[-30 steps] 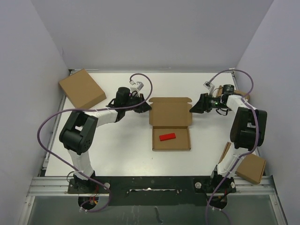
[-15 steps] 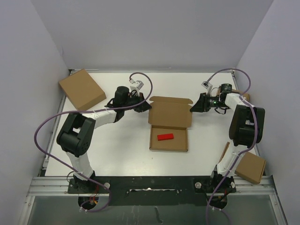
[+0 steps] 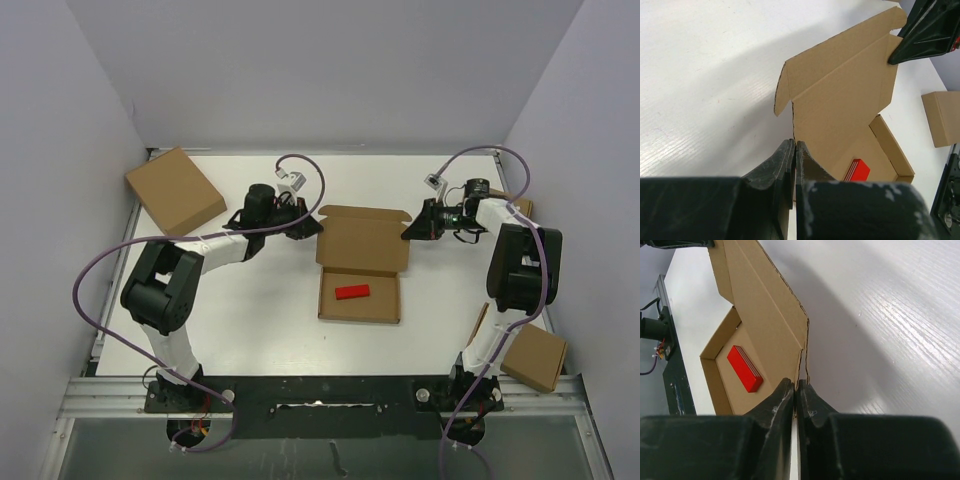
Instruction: Fold the paper box
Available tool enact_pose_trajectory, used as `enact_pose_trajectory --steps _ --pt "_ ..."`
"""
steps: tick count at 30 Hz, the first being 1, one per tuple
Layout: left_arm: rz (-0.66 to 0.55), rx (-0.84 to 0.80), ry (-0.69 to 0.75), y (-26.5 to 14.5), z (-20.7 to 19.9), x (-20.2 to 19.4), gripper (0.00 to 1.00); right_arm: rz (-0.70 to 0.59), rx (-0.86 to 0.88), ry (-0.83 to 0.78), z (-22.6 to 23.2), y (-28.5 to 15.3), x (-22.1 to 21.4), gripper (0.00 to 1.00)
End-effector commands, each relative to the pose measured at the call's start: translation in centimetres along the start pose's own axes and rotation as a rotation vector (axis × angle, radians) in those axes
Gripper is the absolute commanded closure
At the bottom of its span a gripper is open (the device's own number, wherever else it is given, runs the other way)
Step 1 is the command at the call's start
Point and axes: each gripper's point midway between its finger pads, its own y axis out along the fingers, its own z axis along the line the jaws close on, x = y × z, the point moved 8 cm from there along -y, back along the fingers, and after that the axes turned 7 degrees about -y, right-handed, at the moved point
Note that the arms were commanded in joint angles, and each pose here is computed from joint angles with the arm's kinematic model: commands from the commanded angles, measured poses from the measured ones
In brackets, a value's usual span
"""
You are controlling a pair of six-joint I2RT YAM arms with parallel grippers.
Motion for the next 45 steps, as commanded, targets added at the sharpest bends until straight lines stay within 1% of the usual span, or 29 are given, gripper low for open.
enact_pose_trajectory --steps 1,2,4,7,9,14,17,20,25,30,33,35,37,39,42,45 --pt "-0.091 -0.11 0.055 -1.4 -3.0 3.3 1.0 -0.041 0.012 -0.119 1.4 -0.7 2.5 0.98" --pt "-0.088 -0.12 0.036 -1.5 -2.9 3.5 0.99 -0.043 0.004 -0.138 1.6 -0.9 2.7 1.0" --pt "-0.079 -0.143 -0.001 -1.8 -2.7 3.7 0.94 -0.043 -0.011 -0.166 1.9 -1.1 2.9 1.0" --pt "-0.056 -0.176 -0.061 -2.3 -2.3 4.0 0.83 -0.049 -0.022 -0.201 2.3 -1.4 3.1 1.0" --pt "-0.039 -0.193 -0.086 -2.7 -2.3 4.1 0.77 -0.055 -0.023 -0.215 2.6 -1.5 3.3 1.0" --pt "-0.002 -0.208 -0.096 -3.2 -2.5 4.3 0.68 -0.064 -0.016 -0.222 2.9 -1.7 3.5 1.0" --pt "0.011 -0.18 -0.092 -3.3 -2.3 4.3 0.61 -0.066 -0.014 -0.224 3.0 -1.7 3.5 1.0" --pt "0.017 -0.146 -0.072 -3.1 -2.3 4.4 0.57 -0.066 -0.009 -0.224 3.0 -1.6 3.5 1.0" --pt "0.041 -0.091 -0.053 -2.4 -1.7 4.6 0.57 -0.062 -0.003 -0.229 3.2 -1.4 3.6 1.0" --pt "0.061 -0.092 -0.046 -1.7 -1.8 4.8 0.58 -0.062 0.001 -0.23 3.2 -1.4 3.6 1.0" --pt "0.08 -0.103 -0.047 -1.0 -2.1 4.7 0.61 -0.063 0.001 -0.233 3.2 -1.4 3.7 1.0" --pt "0.087 -0.103 -0.05 -0.6 -2.2 4.6 0.66 -0.063 0.0 -0.234 3.3 -1.4 3.7 1.0" --pt "0.095 -0.1 -0.059 -0.4 -2.2 4.4 0.72 -0.063 -0.002 -0.237 3.3 -1.4 3.7 1.0" --pt "0.103 -0.096 -0.066 -0.2 -2.2 4.3 0.75 -0.062 -0.002 -0.235 3.3 -1.4 3.7 1.0" --pt "0.117 -0.072 -0.063 -0.1 -2.1 4.1 0.75 -0.063 0.0 -0.237 3.4 -1.4 3.7 1.0" --pt "0.12 -0.028 -0.06 -0.1 -1.7 4.1 0.71 -0.063 0.0 -0.238 3.4 -1.4 3.8 1.0"
